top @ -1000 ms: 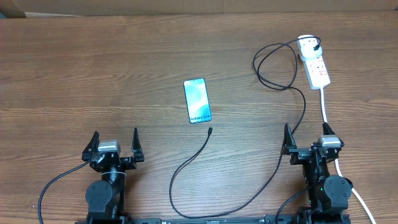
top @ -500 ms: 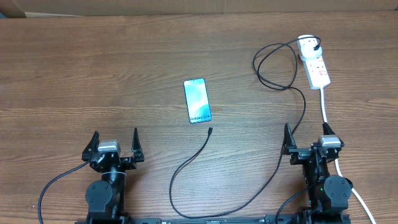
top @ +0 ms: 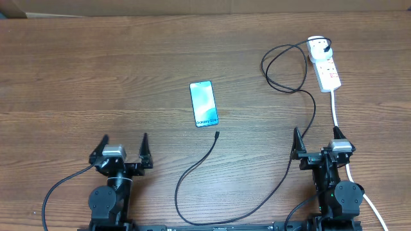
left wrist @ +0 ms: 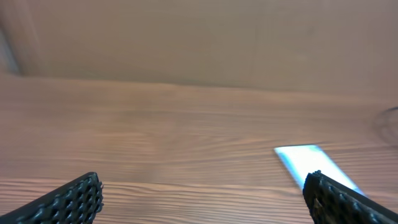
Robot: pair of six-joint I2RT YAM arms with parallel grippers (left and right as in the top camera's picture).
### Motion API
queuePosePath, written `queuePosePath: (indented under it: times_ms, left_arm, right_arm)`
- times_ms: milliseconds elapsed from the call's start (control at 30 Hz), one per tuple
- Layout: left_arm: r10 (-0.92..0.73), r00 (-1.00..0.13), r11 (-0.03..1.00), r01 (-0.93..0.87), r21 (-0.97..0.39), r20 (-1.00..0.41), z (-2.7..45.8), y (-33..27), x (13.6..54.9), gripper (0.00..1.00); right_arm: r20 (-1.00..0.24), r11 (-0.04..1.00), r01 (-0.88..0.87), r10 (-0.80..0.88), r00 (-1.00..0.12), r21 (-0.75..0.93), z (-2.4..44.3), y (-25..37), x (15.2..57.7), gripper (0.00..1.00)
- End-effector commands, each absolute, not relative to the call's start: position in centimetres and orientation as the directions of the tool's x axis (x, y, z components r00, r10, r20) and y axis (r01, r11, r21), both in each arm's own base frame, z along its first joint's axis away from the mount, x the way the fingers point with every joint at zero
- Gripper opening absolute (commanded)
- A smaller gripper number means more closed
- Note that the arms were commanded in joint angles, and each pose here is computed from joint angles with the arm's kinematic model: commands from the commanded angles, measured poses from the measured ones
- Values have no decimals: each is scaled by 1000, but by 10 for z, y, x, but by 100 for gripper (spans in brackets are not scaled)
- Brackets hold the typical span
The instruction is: Plug charger to phone and switch on socket
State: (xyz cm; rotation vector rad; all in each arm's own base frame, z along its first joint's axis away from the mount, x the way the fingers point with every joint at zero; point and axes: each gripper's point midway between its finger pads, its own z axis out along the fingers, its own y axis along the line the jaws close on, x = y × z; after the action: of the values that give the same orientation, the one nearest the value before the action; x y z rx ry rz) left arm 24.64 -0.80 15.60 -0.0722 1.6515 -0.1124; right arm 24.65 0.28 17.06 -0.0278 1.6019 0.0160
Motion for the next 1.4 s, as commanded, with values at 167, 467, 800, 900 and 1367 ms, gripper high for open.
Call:
queuePosePath:
  times_ms: [167,467,800,900,1367]
  left_arm:
    - [-609,-228,727,222,-650,-759,167,-57,238,100]
    - [-582,206,735,547,-401,-787,297,-62,204,100]
    - [-407,423,863,468,-190,-809,409,-52,156,100]
    - [-335,302,893,405,-199,-892,424,-52,158,100]
    - [-101,-460,778,515,-358,-882,437,-110,209,100]
  right_arm:
    - [-1000,1000,-14,-9,-23,-9,170,0,246,100]
    - [-1000,1000,-14,-9,-23,-9,170,0,246,100]
    - [-1000,1000,-14,-9,-23,-9,170,0,246,100]
    - [-1000,1000,-14,-9,-23,-9,170,0,246,100]
    - [-1000,1000,-14,-9,-23,-9,170,0,246,100]
